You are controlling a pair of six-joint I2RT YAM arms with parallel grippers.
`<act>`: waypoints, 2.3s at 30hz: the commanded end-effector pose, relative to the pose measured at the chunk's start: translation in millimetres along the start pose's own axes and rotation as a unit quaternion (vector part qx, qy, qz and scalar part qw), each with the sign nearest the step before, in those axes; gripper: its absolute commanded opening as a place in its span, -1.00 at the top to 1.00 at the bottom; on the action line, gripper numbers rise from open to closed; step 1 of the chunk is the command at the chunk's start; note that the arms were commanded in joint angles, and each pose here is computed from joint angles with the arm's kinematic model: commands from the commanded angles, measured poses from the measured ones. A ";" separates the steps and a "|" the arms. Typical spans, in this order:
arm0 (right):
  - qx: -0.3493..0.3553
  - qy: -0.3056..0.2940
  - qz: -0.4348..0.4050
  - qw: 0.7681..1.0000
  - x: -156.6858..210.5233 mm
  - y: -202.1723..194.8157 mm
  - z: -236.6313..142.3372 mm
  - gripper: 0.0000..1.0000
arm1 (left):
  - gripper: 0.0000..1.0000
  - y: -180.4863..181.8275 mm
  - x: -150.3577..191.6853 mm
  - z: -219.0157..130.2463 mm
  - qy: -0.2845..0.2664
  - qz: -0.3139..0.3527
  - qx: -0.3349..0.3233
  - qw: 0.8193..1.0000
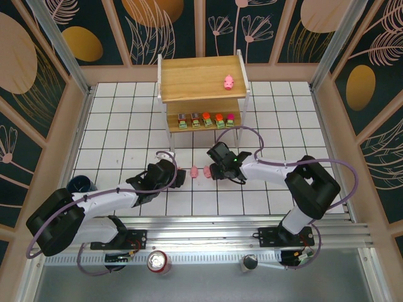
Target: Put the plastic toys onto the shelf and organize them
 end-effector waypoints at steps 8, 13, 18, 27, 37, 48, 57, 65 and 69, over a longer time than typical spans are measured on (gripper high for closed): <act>0.006 0.002 -0.014 1.000 -1.8 -0.1 9.7 0.08 | -0.83 0.0 -7.0 -1.8 -0.010 -0.009 0.003 1.000; 0.007 0.001 -0.018 1.000 -2.9 0.9 11.2 0.11 | -0.83 0.3 -6.8 -1.5 -0.009 -0.009 0.001 1.000; 0.010 0.000 -0.022 1.000 -4.3 1.5 12.7 0.16 | -0.83 0.4 -7.0 -1.7 -0.010 -0.009 0.001 1.000; 0.018 -0.002 -0.023 1.000 -5.6 0.3 12.8 0.31 | -0.82 0.1 -7.2 -1.5 -0.010 -0.009 0.001 1.000; 0.026 -0.017 -0.018 0.999 -6.8 -1.3 -4.7 0.48 | -0.83 0.0 -7.5 -1.7 -0.011 -0.010 0.002 1.000; 0.017 -0.088 -0.005 0.996 -30.8 12.1 -79.2 0.48 | -0.83 0.3 -7.4 -2.6 -0.013 -0.009 0.003 1.000; -0.011 -0.158 0.000 0.987 -59.6 31.0 -157.5 0.48 | -0.83 2.0 -9.3 -7.3 -0.026 -0.014 0.006 1.000; -0.035 -0.203 0.004 0.979 -80.9 39.7 -200.6 0.48 | -0.83 2.0 -9.3 -7.5 -0.027 -0.013 0.006 1.000; -0.048 -0.224 0.007 0.973 -91.4 43.6 -220.4 0.48 | -0.83 2.3 -9.2 -8.0 -0.028 -0.013 0.007 0.999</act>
Point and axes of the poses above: each hand's point on the last joint's axis, 136 mm out from that joint toward the fingers, its own z axis out along the fingers, its own y axis along the line the jaws close on, x = y × z, the point moved 7 cm from there along -z, back along the fingers, and after that the axes turned 9 degrees about z, right-handed, at the moved point
